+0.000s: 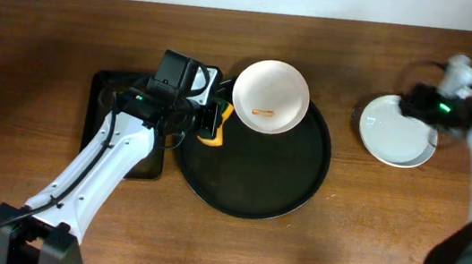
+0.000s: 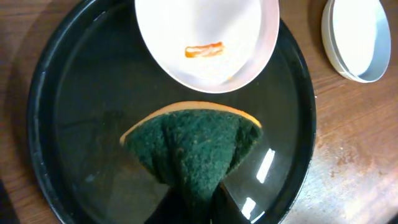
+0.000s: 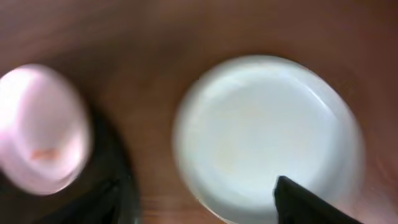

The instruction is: Clean dirty plates on tray and stack at the side

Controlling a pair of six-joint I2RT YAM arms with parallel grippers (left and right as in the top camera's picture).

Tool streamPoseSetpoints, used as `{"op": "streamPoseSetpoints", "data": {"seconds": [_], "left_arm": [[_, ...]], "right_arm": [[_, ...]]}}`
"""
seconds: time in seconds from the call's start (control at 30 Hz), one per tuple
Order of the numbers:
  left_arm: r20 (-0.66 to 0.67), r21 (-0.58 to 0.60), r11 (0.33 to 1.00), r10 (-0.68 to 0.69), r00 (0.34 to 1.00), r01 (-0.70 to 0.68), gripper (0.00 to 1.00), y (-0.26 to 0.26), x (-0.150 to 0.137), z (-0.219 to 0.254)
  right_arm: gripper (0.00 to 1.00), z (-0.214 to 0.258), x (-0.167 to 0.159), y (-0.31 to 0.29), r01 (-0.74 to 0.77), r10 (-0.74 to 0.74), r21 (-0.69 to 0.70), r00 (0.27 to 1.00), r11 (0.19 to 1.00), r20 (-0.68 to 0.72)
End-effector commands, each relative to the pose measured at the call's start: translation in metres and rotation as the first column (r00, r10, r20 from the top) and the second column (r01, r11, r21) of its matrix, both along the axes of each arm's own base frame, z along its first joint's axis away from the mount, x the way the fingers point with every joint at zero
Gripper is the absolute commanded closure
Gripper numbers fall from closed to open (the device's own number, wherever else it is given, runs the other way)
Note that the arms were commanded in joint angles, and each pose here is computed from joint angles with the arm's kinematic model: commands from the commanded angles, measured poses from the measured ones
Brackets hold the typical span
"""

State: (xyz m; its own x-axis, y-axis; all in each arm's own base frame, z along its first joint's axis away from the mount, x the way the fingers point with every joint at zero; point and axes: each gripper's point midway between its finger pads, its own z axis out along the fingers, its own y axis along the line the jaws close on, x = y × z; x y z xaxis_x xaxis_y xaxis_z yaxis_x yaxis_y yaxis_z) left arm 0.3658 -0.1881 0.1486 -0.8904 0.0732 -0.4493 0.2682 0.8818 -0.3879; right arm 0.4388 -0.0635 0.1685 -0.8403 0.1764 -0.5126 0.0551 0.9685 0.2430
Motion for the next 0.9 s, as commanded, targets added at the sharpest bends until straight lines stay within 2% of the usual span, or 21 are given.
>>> {"op": "streamPoseSetpoints", "data": {"seconds": [0.0, 0.07, 0.13, 0.17, 0.27, 0.4, 0.43, 0.5, 0.53, 0.6, 0.7, 0.8, 0.87], "left_arm": [[0.026, 0.012, 1.0, -0.004, 1.0, 0.004, 0.87, 0.003, 0.0, 0.007], [0.025, 0.012, 1.0, -0.004, 1.0, 0.004, 0.86, 0.003, 0.0, 0.006], [0.023, 0.013, 1.0, -0.004, 1.0, 0.004, 0.83, 0.003, -0.001, 0.006], [0.019, 0.015, 1.0, -0.004, 1.0, 0.004, 0.82, 0.003, -0.002, 0.006], [0.008, 0.019, 1.0, -0.004, 1.0, 0.004, 0.81, 0.004, -0.004, 0.004], [0.011, 0.026, 1.0, 0.001, 1.0, -0.001, 0.81, 0.006, -0.003, 0.004], [0.014, 0.038, 0.999, 0.008, 1.0, -0.009, 0.81, 0.008, -0.002, 0.003], [0.016, 0.04, 0.999, 0.01, 1.0, -0.01, 0.81, 0.008, -0.001, 0.003], [0.016, 0.04, 0.999, 0.01, 1.0, -0.01, 0.81, 0.008, -0.001, 0.003], [0.016, 0.04, 0.999, 0.01, 1.0, -0.01, 0.81, 0.008, -0.001, 0.003], [0.016, 0.04, 0.999, 0.01, 1.0, -0.01, 0.81, 0.008, -0.001, 0.003], [0.016, 0.041, 0.999, 0.01, 1.0, -0.011, 0.81, 0.008, -0.001, 0.003], [0.021, 0.054, 0.998, 0.018, 1.0, -0.019, 0.81, 0.011, 0.0, 0.002]], "right_arm": [[0.2, 0.014, 0.03, 0.103, -0.306, 0.324, -0.16, 0.94, 0.939, 0.107], [0.09, 0.008, 0.049, 0.162, -0.445, 0.49, -0.242, 0.855, 0.862, 0.171], [0.05, -0.023, 0.082, 0.185, -0.406, 0.492, -0.364, 0.851, 0.838, 0.183], [0.03, -0.04, 0.094, 0.187, -0.393, 0.486, -0.382, 0.854, 0.836, 0.184], [0.01, -0.093, 0.111, 0.183, -0.4, 0.479, -0.364, 0.864, 0.841, 0.157], [0.03, -0.139, 0.112, 0.177, -0.445, 0.491, -0.275, 0.862, 0.852, 0.127], [0.11, -0.143, 0.112, 0.173, -0.45, 0.491, -0.253, 0.862, 0.856, 0.127], [0.33, -0.141, 0.111, 0.171, -0.471, 0.501, -0.199, 0.854, 0.86, 0.144], [0.38, -0.139, 0.108, 0.176, -0.493, 0.516, -0.161, 0.842, 0.855, 0.158], [0.41, -0.139, 0.102, 0.182, -0.522, 0.533, -0.108, 0.831, 0.846, 0.161], [0.57, -0.146, 0.09, 0.183, -0.534, 0.539, -0.071, 0.834, 0.842, 0.117], [0.93, -0.146, 0.084, 0.189, -0.554, 0.554, -0.03, 0.825, 0.832, 0.115], [0.96, -0.138, 0.086, 0.19, -0.556, 0.556, -0.035, 0.821, 0.83, 0.132]]}}
